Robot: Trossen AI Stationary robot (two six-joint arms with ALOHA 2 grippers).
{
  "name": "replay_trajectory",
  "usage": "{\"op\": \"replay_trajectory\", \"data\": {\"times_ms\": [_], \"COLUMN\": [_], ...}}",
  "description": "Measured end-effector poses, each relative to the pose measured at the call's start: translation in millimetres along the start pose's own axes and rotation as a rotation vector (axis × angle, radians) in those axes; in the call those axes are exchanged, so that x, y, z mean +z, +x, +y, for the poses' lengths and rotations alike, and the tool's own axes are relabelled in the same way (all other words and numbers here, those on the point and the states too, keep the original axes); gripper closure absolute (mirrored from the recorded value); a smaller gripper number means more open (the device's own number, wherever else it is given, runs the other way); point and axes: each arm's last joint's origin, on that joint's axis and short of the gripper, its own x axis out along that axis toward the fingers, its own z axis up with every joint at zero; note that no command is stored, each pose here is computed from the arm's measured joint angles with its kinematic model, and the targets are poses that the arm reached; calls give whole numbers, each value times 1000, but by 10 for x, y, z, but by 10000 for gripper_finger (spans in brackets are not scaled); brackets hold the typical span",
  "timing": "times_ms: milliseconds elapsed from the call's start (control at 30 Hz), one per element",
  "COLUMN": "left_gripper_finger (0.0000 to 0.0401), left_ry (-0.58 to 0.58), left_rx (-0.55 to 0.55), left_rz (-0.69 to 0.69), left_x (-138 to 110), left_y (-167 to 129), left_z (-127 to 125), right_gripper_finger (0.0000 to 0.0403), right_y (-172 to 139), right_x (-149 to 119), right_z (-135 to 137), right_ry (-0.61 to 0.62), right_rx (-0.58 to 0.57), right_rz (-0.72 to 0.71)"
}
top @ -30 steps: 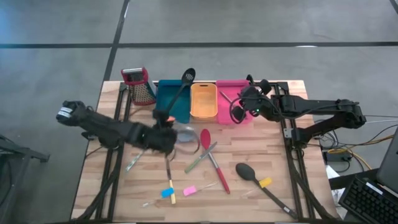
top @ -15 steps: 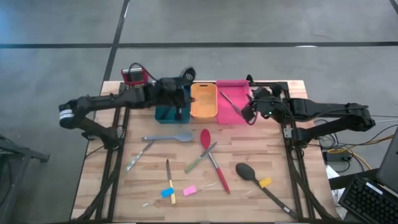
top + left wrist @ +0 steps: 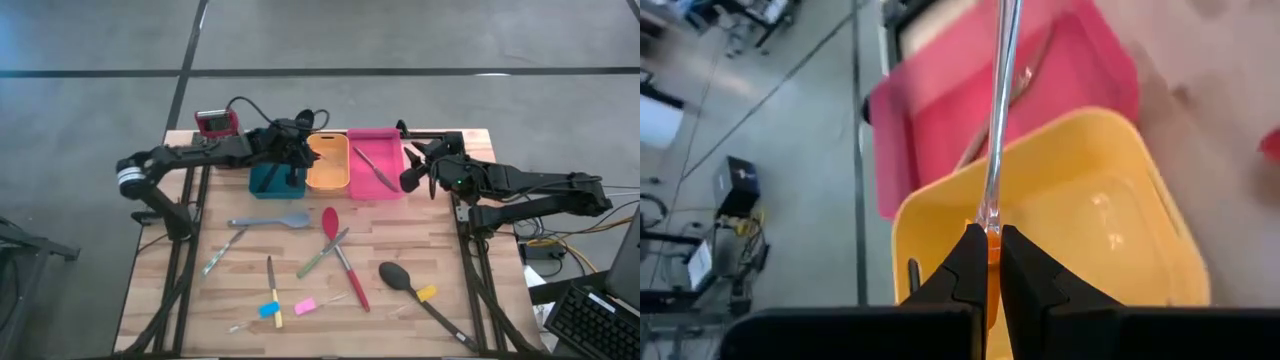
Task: Pick & Place Kitchen Items
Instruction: Put the orange spatula into the yellow bin
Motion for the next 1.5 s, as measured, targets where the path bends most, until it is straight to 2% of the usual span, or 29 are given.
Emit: {"op": "replay_trajectory", "data": {"times_ms": [267, 400, 567, 767, 967, 1500], "left_gripper_finger": [388, 388, 388, 388, 388, 388], "left_ry": [294, 397, 411, 460, 537, 532], "left_rx": [3, -63, -143, -164, -192, -300], "left_rz": [141, 205, 278, 300, 372, 395], "left_x": [-58, -63, -64, -89, -166, -352], "left_y": [390, 517, 661, 804, 858, 1178], "left_z": [5, 34, 57, 41, 1, -215], "right_gripper_finger": [318, 330, 340, 342, 321, 278], "right_y": [-6, -7, -8, -8, -9, -9], "right_x": [6, 6, 6, 7, 12, 18], "right_z": [-4, -5, -5, -5, -5, -4], "right_ry": [-26, -30, -47, -47, -50, -46], "right_rx": [4, 4, 4, 4, 4, 5], "right_rz": [-4, -4, -5, -5, -9, -13]}}
